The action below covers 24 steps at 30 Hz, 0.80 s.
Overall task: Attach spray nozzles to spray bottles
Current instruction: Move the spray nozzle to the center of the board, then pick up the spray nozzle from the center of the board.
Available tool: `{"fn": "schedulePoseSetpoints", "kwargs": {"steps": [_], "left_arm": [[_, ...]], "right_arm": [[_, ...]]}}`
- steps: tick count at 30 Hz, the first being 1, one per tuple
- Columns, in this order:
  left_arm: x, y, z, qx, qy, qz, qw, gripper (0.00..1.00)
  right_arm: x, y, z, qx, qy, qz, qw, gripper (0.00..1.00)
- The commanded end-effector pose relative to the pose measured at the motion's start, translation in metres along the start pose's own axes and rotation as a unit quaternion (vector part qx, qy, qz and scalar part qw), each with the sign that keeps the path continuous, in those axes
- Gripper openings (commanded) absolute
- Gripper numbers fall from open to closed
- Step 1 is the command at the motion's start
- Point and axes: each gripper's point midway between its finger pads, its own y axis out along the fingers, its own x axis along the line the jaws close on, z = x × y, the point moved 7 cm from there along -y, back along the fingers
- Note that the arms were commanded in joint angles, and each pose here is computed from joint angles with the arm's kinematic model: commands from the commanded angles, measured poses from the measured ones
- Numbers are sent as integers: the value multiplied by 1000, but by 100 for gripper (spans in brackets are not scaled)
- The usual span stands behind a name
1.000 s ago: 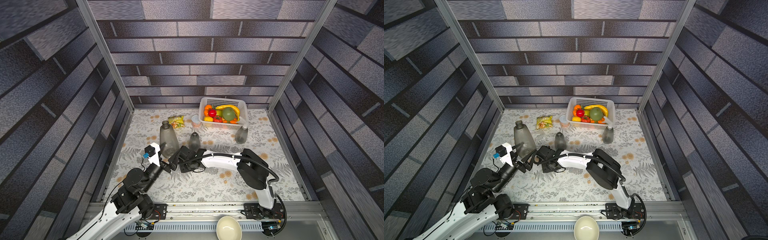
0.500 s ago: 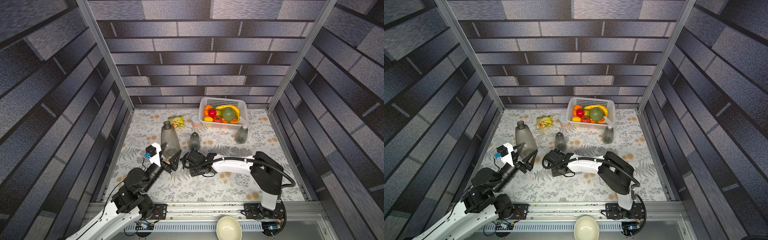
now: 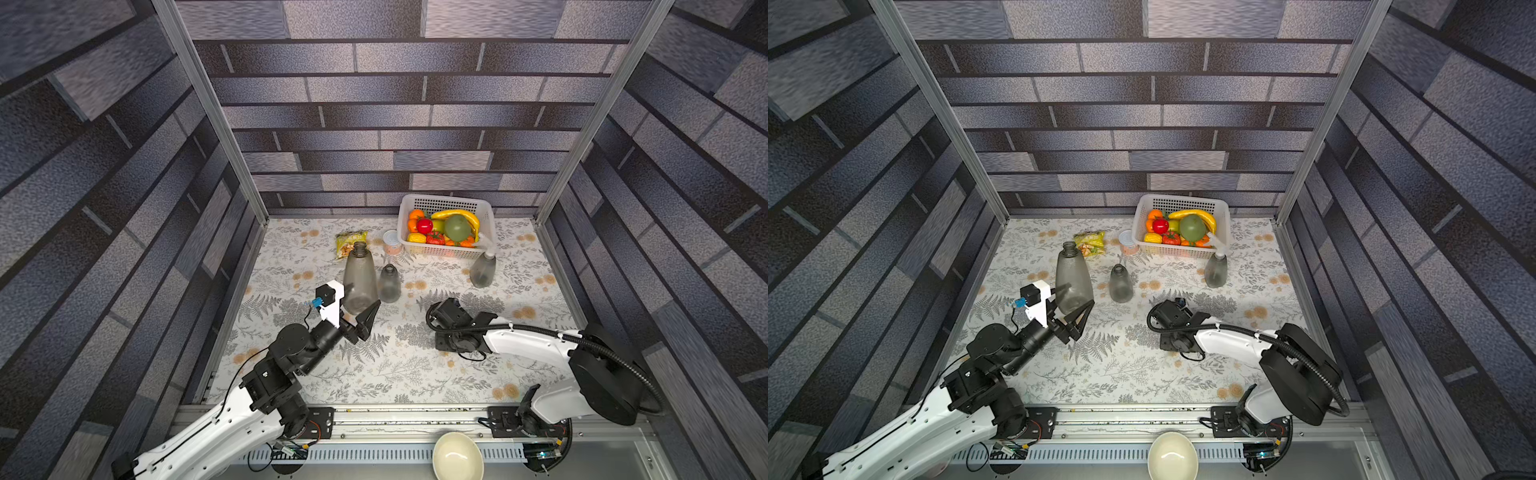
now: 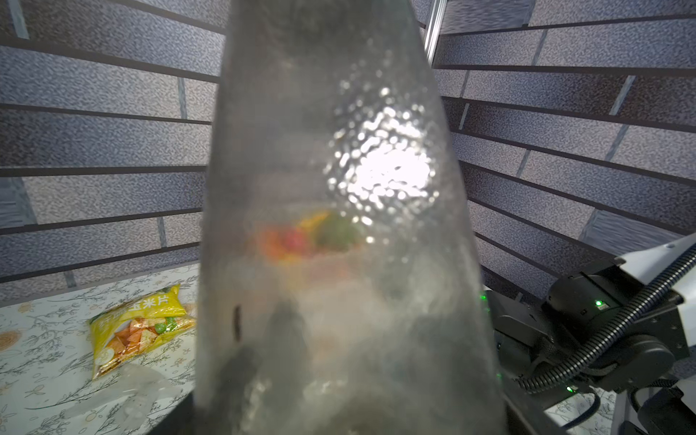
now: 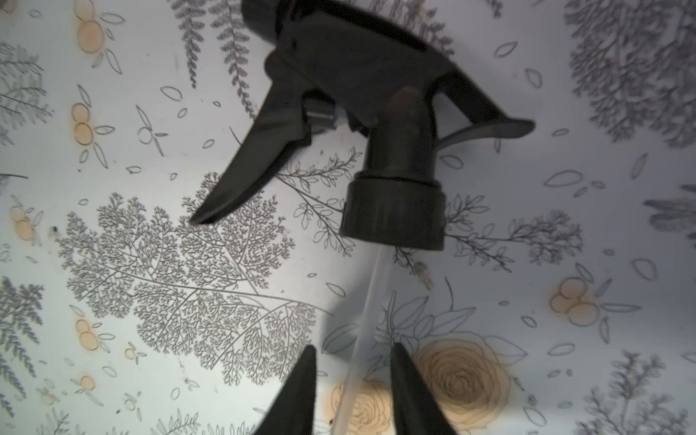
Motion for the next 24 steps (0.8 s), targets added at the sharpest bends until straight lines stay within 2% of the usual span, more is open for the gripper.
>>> {"fn": "schedulePoseSetpoints", "kwargs": {"steps": [1,6,10,13,17,18,24], "left_arm": [[-18,5,-29,-39,14,54,998,75],[-39,17,-41,-51,63,100,992,76],[-52,33,-52,-85,78,117,986,75],[-60,47,-55,-94,89,128,983,75],[-68,58,-45,-78,94,153,981,75],[-69,59,-43,-75,92,159,980,75],[-70,58,-26,-55,95,168,980,75]], "right_arm": [[2,-19,-1,14,-25,-9,1000,53],[0,-46,-13,14,-50,-1,999,57],[-4,-50,-38,22,-12,-14,1000,57],[0,-44,-58,41,4,-32,999,56],[-2,-24,-73,84,8,-18,996,51],[2,-25,-84,79,12,-21,997,50],[-10,-14,-86,88,32,6,996,47]]}}
